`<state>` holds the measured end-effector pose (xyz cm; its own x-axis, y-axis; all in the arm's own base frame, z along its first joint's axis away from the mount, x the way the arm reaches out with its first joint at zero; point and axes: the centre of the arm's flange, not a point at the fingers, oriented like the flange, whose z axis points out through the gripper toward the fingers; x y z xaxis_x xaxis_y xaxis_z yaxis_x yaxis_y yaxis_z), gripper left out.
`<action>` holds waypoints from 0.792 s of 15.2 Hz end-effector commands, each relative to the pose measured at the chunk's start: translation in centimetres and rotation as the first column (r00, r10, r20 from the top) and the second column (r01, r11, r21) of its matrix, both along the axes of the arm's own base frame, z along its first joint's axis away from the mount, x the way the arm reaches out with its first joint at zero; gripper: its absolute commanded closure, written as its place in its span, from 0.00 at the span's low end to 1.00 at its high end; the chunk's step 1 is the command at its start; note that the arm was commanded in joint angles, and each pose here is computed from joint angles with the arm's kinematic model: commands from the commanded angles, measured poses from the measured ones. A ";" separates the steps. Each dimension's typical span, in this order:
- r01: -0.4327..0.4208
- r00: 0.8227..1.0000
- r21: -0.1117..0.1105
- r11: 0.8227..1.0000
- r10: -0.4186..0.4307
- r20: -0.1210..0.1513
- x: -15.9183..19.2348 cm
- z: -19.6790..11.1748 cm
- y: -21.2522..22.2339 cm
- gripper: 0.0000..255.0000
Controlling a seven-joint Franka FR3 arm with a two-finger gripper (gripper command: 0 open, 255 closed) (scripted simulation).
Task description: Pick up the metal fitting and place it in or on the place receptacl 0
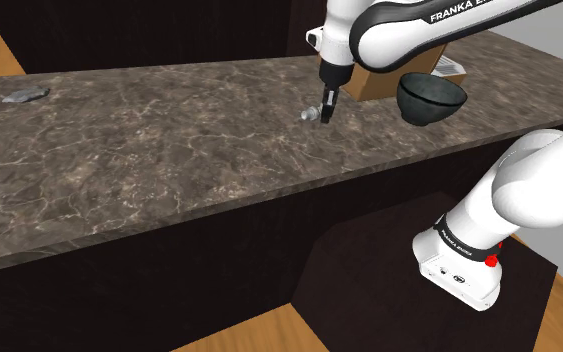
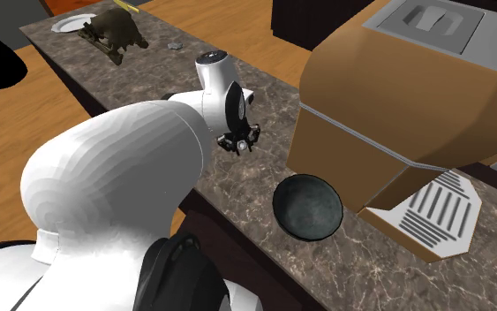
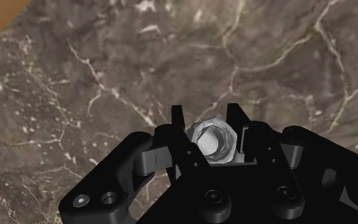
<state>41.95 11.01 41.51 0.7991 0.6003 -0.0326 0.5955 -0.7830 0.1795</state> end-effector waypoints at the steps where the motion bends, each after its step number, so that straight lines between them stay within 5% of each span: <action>1: 0.002 1.000 -0.002 1.000 -0.002 -0.004 0.0 -0.3 0.0 1.00; 12: 0.002 1.000 -0.002 1.000 -0.002 -0.004 0.0 5.6 0.0 1.00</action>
<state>41.98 11.05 46.57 0.8005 0.5982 -0.0363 0.5942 -0.7842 0.1787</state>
